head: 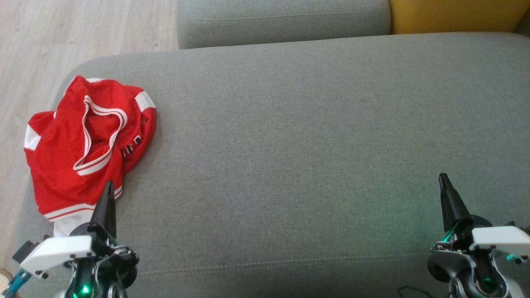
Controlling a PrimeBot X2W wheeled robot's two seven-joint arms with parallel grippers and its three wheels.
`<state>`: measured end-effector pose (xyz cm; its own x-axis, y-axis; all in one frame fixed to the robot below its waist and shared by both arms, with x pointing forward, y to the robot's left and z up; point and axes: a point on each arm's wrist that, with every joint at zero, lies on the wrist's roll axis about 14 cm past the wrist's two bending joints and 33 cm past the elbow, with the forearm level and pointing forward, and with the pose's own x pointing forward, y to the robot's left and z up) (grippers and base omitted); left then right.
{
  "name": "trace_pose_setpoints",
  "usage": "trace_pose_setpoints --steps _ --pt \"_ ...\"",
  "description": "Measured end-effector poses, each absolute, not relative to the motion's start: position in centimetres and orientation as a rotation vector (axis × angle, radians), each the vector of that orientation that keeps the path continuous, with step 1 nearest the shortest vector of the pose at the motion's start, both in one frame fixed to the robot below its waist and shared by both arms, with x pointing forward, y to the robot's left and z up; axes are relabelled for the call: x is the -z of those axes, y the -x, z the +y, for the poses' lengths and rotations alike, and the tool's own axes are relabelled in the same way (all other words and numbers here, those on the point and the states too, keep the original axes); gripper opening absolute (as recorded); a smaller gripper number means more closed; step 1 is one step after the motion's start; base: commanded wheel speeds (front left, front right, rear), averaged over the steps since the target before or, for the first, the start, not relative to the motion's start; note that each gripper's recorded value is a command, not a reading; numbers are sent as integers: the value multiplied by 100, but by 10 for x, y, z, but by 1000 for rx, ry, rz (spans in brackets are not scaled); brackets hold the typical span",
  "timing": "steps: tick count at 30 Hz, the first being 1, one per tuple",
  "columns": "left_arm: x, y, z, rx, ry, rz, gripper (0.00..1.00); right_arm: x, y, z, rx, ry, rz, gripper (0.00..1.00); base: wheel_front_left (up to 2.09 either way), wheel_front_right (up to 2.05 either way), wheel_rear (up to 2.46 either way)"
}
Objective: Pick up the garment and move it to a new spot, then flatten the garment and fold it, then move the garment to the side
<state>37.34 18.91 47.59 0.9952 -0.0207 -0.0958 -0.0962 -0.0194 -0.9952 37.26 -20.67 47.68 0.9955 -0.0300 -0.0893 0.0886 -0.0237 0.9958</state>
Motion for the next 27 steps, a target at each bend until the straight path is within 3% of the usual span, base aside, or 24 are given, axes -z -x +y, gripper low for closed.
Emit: trace_pose_setpoints --steps 27 --pt "-476 -373 189 -60 1590 91 0 -477 -373 -207 95 -1592 46 0 0 0 0"
